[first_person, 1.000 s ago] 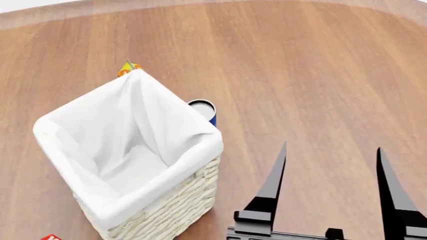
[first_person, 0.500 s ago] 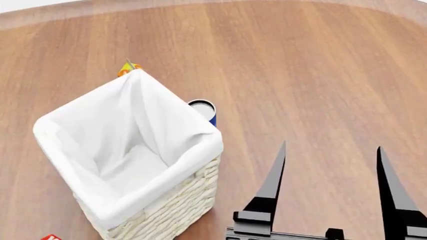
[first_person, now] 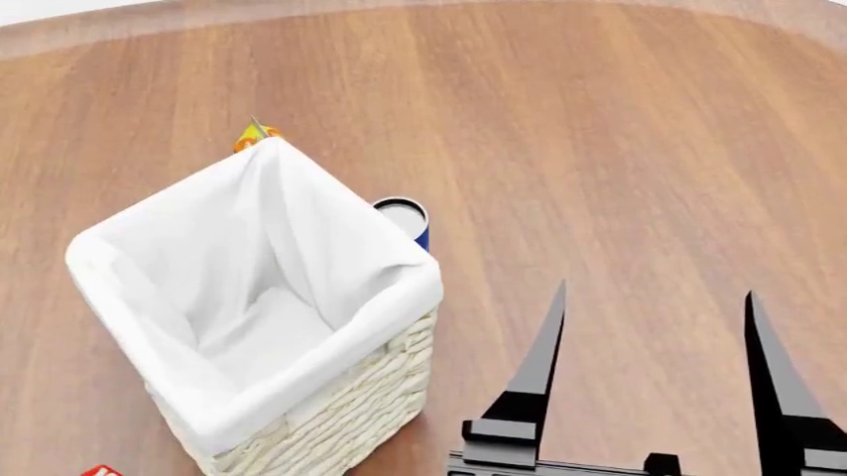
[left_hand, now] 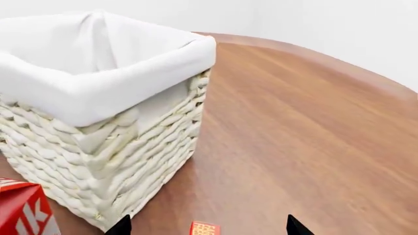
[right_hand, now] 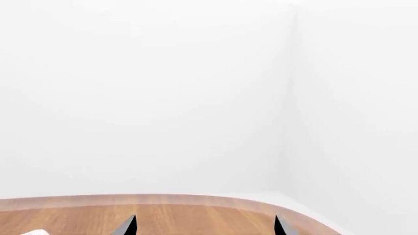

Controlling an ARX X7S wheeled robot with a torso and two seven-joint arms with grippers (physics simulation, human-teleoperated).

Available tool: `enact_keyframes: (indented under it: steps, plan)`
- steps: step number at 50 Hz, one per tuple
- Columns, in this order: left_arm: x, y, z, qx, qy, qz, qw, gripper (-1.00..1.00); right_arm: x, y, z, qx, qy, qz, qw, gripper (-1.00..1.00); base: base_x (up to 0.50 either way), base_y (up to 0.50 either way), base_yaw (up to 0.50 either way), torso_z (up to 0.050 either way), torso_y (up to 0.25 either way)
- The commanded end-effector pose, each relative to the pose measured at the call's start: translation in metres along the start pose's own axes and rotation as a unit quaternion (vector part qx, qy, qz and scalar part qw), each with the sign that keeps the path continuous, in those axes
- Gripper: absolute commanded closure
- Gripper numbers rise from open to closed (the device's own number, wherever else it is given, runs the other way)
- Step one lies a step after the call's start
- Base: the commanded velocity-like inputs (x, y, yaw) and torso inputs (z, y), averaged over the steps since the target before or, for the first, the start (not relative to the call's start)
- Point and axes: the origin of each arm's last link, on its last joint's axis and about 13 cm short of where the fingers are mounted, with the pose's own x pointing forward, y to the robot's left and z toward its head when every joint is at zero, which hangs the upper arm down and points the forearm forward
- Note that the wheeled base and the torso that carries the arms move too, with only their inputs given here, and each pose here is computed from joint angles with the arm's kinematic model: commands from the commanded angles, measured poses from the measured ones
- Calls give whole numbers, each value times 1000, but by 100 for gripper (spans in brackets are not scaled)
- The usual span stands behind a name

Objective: Pick up the butter and put it in the basket.

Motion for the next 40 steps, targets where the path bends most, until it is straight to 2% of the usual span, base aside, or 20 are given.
enact_keyframes:
  steps: [1, 18, 33, 40]
  plan:
    - [2, 2, -10, 2, 28, 14, 1000, -100, 0, 0, -1, 1, 1, 0, 1000, -100, 0, 0, 0, 0, 0]
    - [4, 1, -23, 10, 58, 17, 998, -100, 0, 0, -1, 1, 1, 0, 1000, -100, 0, 0, 0, 0, 0]
    - [7, 0, -40, 33, 95, 8, 995, -100, 0, 0, -1, 0, 2, 1, 1000, -100, 0, 0, 0, 0, 0]
    - [8, -1, -42, 61, 100, 5, 993, -100, 1, 0, -1, -1, 2, 1, 1000, -100, 0, 0, 0, 0, 0]
